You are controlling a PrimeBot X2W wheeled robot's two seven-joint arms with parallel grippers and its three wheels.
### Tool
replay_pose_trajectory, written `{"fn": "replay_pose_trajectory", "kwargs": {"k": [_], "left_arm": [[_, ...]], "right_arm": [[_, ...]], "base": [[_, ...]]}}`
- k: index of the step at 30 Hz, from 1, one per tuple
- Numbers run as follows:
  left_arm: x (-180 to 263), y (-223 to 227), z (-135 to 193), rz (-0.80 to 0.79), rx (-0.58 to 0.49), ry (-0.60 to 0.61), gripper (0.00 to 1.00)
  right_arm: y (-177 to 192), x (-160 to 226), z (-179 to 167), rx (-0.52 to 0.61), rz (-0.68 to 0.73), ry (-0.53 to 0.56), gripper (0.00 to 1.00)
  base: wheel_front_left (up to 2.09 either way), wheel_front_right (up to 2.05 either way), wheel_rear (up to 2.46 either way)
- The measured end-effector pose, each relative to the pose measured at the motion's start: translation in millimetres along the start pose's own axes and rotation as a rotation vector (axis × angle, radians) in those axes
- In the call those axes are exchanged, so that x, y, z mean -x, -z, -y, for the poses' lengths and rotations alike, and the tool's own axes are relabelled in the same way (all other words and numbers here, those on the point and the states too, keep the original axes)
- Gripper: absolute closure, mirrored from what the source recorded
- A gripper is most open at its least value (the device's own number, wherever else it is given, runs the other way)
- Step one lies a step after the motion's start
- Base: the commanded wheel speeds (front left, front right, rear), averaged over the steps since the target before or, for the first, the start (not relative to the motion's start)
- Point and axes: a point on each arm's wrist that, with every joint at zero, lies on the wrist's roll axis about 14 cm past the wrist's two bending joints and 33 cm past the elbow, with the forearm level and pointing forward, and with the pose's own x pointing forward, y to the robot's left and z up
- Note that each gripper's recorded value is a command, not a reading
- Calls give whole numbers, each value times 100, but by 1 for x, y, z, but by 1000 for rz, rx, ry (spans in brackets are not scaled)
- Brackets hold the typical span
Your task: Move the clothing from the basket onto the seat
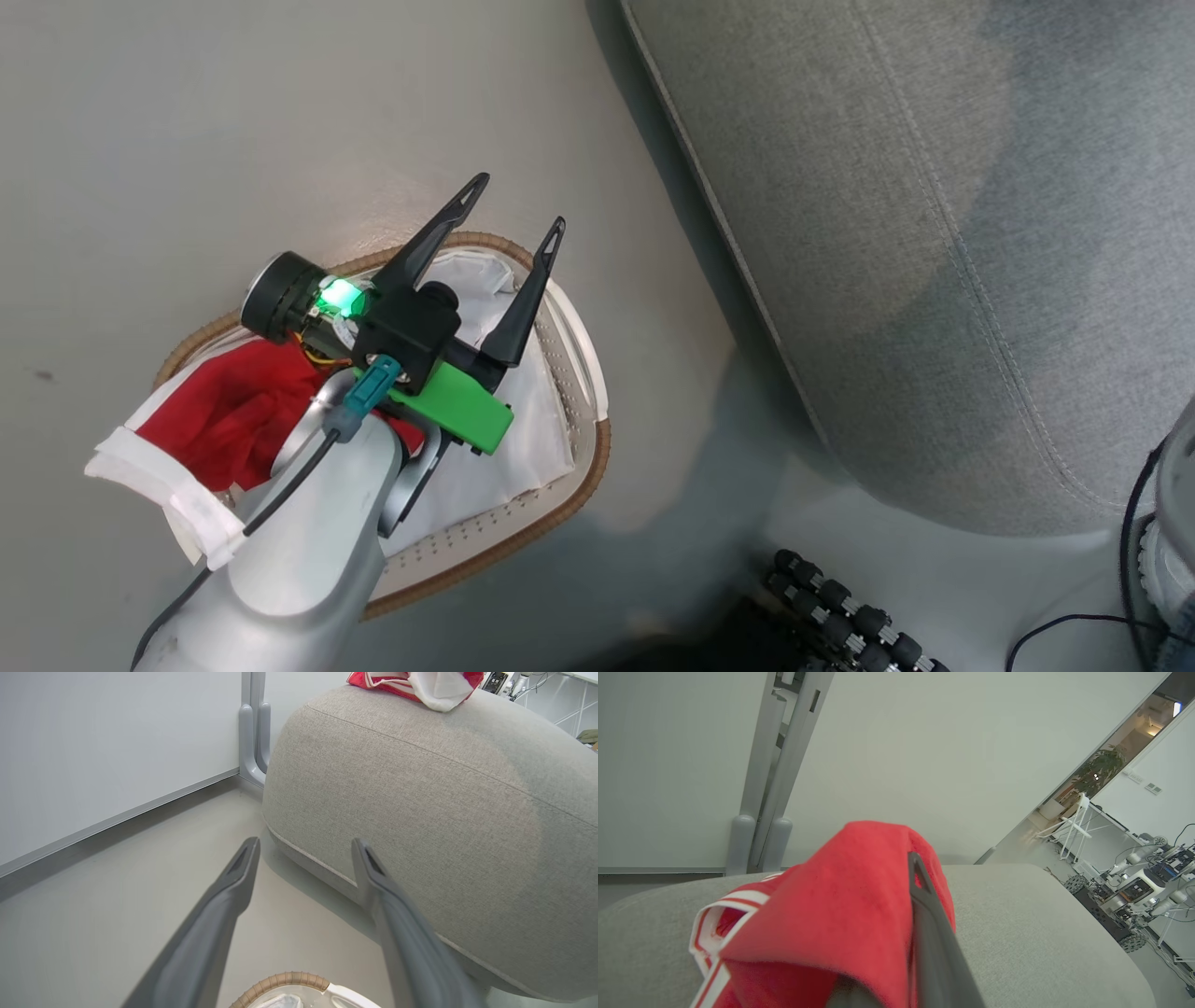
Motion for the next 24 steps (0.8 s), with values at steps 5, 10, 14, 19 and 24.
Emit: {"fn": "replay_pose_trajectory", "kwargs": {"k": [5,10,14,19,24], "left_arm": [[7,15,-6,-27,30,-28,0],[9,17,-1,-36,31,-25,0],[8,11,4,-32,29,-16,0],[6,-2,13,-12,31,-10,0],[8,-21,16,17,27,-28,0]], "right_arm": [[66,33,-41,-28,-154,-72,100],[86,59,-47,-35,-211,-95,100],[84,72,-44,-45,-203,-95,0],[81,89,-38,-50,-196,-98,0],[80,112,-38,-56,-199,-120,0]], "base": [[0,0,0],[0,0,0],[0,0,0],[0,0,0],[0,0,0]]}}
